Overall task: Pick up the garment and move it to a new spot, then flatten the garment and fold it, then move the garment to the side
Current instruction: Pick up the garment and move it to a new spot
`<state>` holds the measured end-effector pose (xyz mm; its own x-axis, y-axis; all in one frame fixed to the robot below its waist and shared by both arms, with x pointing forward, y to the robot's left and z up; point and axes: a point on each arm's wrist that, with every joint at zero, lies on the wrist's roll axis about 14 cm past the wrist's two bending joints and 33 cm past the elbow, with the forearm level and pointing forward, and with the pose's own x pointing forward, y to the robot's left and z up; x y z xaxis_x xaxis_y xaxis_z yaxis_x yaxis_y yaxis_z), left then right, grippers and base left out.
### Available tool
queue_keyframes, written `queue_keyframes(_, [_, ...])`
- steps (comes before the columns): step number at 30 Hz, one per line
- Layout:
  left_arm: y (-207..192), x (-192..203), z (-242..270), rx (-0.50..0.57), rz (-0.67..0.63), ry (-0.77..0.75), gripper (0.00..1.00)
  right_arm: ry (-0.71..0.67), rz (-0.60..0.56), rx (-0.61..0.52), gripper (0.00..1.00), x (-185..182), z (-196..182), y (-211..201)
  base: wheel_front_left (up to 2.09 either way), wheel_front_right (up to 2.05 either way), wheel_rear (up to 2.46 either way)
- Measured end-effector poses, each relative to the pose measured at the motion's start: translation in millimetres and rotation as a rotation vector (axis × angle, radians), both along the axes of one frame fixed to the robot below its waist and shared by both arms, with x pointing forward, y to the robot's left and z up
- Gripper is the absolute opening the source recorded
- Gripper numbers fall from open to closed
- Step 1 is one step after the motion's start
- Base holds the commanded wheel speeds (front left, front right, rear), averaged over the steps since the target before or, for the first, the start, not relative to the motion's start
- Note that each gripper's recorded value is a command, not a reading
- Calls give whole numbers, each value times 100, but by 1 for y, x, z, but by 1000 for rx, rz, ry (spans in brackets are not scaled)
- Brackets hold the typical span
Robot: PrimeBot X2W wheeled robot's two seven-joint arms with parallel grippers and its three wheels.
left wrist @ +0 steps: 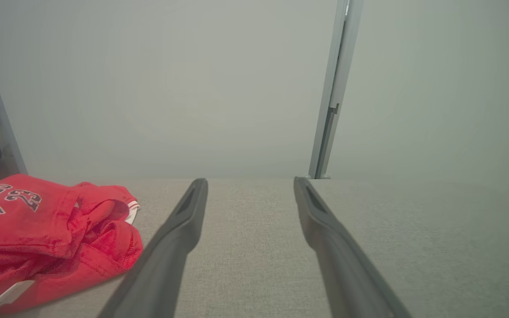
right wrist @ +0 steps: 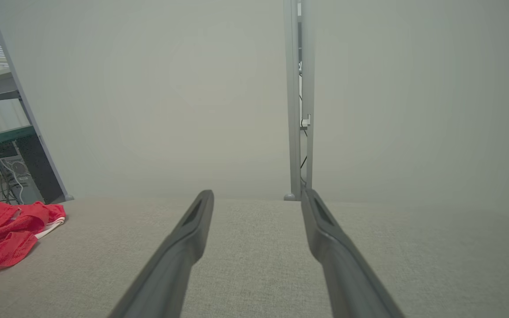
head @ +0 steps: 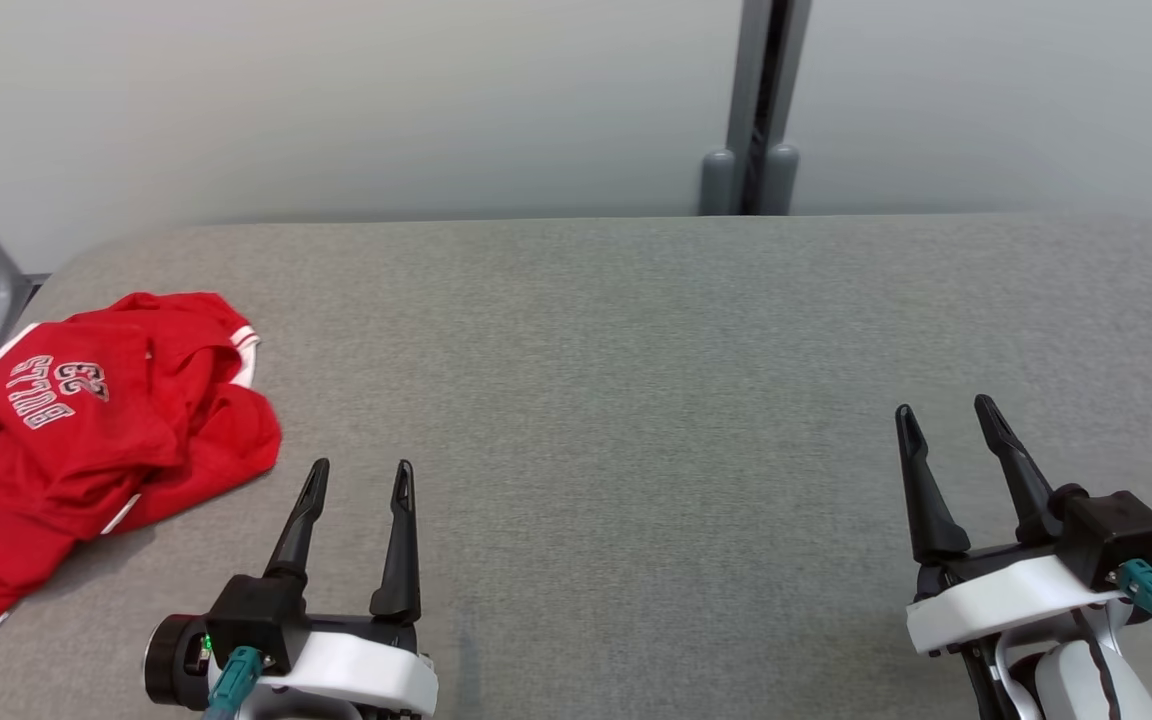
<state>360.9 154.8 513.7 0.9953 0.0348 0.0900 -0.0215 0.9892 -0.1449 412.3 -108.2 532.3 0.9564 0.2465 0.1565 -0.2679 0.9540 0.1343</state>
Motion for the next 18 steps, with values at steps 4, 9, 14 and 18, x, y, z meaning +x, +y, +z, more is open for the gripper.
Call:
queue_keyframes(4, [17, -6, -1, 2, 51, 2, 100, 1, 61, 2, 100, 3, -1, 22, 0, 0, 0])
queue_keyframes(9, [43, -19, 2, 4, 134, -6, 100, 6, 134, 8, 100, 5, -3, 49, 0, 0, 0])
queue_keyframes(14, [79, -44, 3, 16, 248, -8, 100, 8, 250, 17, 100, 3, -2, 90, 0, 0, 0])
queue_keyframes(18, [104, -68, 1, 29, 335, -4, 100, 2, 337, 27, 100, -3, 2, 121, 0, 0, 0])
